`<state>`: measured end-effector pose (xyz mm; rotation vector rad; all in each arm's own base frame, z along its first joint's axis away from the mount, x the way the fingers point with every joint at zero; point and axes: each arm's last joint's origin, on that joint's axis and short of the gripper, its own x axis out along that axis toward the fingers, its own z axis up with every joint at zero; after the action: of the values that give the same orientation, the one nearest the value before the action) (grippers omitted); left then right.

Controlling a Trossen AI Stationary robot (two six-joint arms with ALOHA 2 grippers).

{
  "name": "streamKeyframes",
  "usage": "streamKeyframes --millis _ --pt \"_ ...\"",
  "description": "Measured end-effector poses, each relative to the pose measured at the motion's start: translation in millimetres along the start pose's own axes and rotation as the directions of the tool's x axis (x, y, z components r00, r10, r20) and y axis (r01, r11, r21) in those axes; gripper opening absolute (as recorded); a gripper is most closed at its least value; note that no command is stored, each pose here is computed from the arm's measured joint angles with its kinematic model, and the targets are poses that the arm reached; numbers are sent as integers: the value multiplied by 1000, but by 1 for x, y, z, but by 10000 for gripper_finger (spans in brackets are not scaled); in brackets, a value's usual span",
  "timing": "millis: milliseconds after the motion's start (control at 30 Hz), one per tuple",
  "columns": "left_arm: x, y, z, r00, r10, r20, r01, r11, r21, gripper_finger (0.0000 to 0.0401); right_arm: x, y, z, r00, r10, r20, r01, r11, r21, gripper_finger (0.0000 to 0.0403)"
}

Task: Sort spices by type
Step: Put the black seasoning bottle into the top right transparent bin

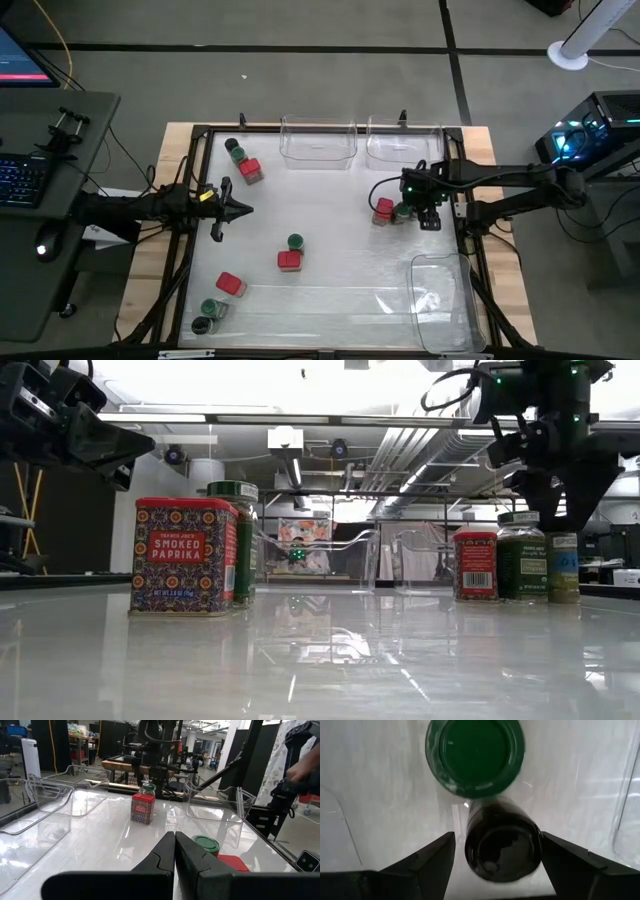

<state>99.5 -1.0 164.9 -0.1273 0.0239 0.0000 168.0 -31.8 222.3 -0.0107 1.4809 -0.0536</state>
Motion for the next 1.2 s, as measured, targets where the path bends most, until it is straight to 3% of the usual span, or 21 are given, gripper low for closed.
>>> streamKeyframes --millis 267,433,667,767,867,967,1033,1200 --pt "0 0 0 1000 0 0 0 1000 0 0 10 0 0 1000 -4 25 4 1000 0 274" --pt "0 0 0 1000 0 0 0 1000 0 0 3 -1 2 999 -27 25 26 998 49 195" --pt "0 0 0 1000 0 0 0 1000 0 0 -58 -1 -7 1000 -25 -2 26 996 90 193" --pt "0 0 0 1000 0 0 0 1000 0 0 -92 -3 -13 996 -71 50 61 982 177 193" --pt "0 0 0 1000 0 0 0 1000 0 0 -120 -13 -9 967 -177 183 103 929 355 193" --pt "0 0 0 1000 -1 0 1 1000 0 0 -131 -32 0 907 -349 236 189 838 512 193" --pt "0 0 0 1000 0 0 0 1000 0 0 -127 -51 6 895 -413 166 244 768 592 193" --pt "0 0 0 1000 0 0 0 1000 0 0 -91 -112 16 926 -371 -69 304 627 717 193"
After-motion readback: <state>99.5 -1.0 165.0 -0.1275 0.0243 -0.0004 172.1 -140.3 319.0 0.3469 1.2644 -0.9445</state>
